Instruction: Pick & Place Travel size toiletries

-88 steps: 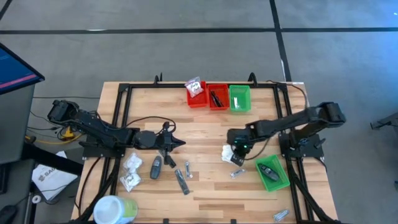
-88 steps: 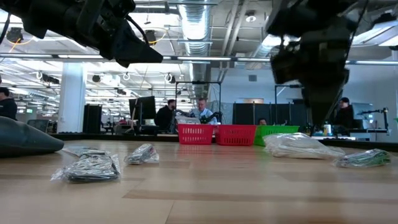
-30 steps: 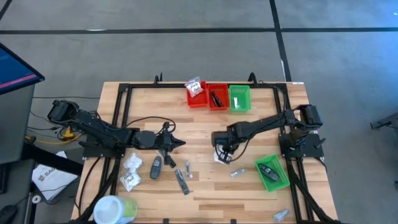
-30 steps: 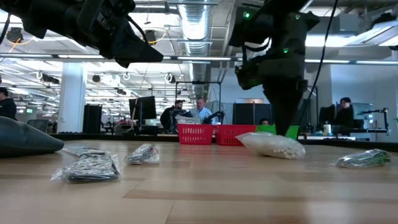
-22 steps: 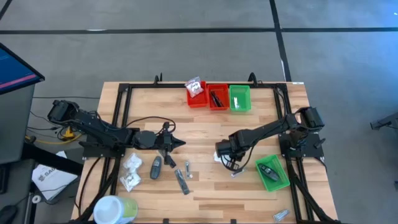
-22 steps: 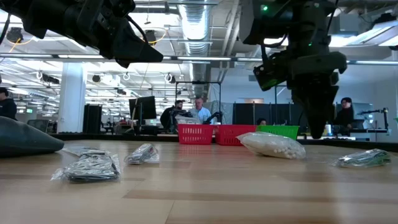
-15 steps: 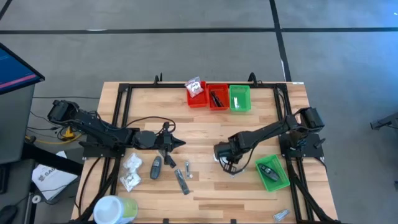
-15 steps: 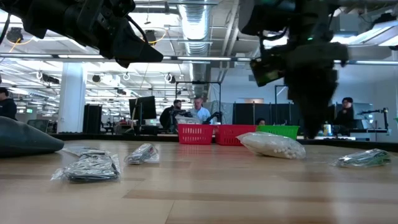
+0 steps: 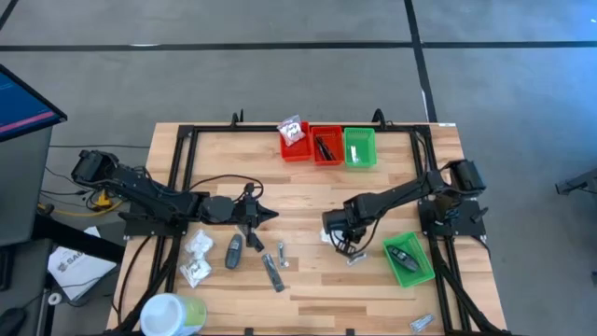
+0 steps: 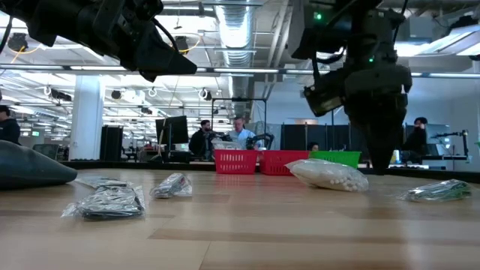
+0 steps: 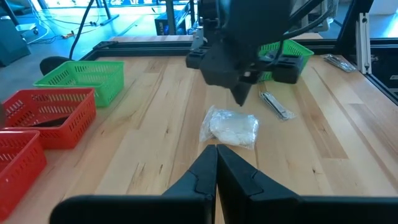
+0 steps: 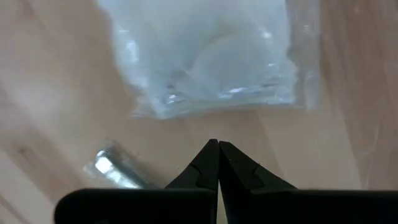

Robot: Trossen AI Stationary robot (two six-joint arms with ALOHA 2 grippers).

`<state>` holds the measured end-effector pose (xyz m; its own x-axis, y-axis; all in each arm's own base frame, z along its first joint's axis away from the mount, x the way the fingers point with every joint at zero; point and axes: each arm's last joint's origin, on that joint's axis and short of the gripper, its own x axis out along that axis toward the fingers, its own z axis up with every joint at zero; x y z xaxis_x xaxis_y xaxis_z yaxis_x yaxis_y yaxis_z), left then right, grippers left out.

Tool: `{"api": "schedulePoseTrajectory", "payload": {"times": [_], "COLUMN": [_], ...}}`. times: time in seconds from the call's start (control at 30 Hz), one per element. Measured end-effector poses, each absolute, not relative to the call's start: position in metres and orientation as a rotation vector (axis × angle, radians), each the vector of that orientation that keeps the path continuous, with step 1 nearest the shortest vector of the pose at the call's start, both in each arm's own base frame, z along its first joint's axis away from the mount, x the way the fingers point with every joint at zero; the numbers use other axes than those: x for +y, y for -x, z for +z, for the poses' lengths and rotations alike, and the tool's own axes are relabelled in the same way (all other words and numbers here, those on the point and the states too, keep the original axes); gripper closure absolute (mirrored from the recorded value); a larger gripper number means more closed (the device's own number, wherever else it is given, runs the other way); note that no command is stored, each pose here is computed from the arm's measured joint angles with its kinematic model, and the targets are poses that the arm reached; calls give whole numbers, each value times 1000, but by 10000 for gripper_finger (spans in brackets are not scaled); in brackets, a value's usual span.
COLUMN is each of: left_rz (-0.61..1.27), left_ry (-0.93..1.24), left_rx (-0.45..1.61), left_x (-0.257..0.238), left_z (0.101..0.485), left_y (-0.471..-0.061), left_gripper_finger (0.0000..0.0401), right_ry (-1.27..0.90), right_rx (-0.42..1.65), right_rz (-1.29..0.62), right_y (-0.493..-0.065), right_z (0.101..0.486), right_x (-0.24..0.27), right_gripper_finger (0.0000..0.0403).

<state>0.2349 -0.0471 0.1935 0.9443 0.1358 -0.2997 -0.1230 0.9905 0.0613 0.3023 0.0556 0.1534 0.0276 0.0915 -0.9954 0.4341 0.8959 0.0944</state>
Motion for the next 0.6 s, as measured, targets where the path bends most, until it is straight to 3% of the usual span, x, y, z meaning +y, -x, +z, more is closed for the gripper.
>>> {"api": "schedulePoseTrajectory", "payload": {"times": [0.6], "left_rz": [132], "left_ry": [-42], "left_rx": [308], "left_x": [-47], "left_z": [194], "left_y": [-235], "left_gripper_finger": [399], "right_ry": [-327], "right_rx": [1404], "right_rz": [-281], "right_y": [-313], "right_z": [147], "right_x": [21], "right_gripper_finger": [403]}}
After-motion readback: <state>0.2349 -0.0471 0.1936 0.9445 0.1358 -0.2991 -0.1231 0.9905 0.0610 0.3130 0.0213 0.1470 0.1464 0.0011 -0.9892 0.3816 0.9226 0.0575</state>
